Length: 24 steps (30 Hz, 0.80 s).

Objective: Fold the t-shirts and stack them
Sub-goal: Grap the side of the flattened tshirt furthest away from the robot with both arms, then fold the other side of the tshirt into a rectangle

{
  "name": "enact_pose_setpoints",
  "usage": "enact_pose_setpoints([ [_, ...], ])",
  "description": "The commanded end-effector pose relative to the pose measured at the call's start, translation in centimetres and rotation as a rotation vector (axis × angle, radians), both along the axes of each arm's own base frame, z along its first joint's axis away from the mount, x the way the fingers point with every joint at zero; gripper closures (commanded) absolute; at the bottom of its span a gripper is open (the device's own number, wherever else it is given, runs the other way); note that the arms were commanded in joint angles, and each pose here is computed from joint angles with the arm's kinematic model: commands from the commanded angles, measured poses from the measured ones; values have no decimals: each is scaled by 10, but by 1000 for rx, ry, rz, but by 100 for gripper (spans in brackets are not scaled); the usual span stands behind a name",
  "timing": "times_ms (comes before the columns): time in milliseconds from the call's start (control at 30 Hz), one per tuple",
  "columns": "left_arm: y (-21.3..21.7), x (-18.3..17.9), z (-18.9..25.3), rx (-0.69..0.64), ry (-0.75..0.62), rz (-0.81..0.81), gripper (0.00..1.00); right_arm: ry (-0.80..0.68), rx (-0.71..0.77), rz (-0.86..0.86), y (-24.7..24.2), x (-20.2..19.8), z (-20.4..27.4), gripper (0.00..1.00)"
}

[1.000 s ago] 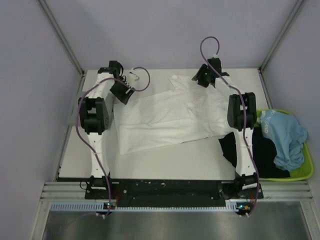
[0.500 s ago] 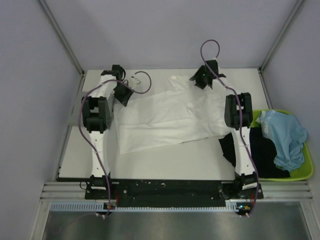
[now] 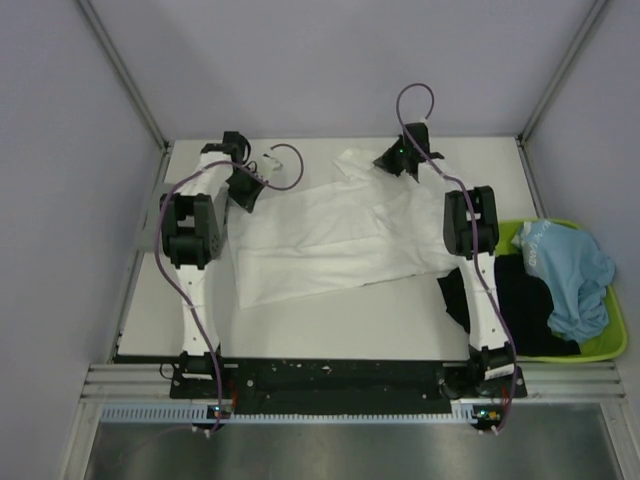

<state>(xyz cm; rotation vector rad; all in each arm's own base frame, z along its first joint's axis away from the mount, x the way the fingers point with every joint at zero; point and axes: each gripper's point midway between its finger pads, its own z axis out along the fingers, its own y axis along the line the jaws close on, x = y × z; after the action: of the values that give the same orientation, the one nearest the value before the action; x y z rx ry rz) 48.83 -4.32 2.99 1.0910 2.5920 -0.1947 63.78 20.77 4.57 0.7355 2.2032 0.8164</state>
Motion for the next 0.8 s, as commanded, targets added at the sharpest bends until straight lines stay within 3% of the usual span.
enact_pose_setpoints([
  [0,-2,5,49,-8,-118,-17,100,-162,52,47,13,10,67,100],
  [267,-4,-10,71,12,-178,-44,100,-362,-42,154,-2,-31,148,100],
  [533,-9,-41,83,74,-178,-101,100,-411,-81,189,-55,-101,179,100],
  [767,-16,-100,77,105,-106,-201,100,-348,-173,130,-132,-174,178,100],
])
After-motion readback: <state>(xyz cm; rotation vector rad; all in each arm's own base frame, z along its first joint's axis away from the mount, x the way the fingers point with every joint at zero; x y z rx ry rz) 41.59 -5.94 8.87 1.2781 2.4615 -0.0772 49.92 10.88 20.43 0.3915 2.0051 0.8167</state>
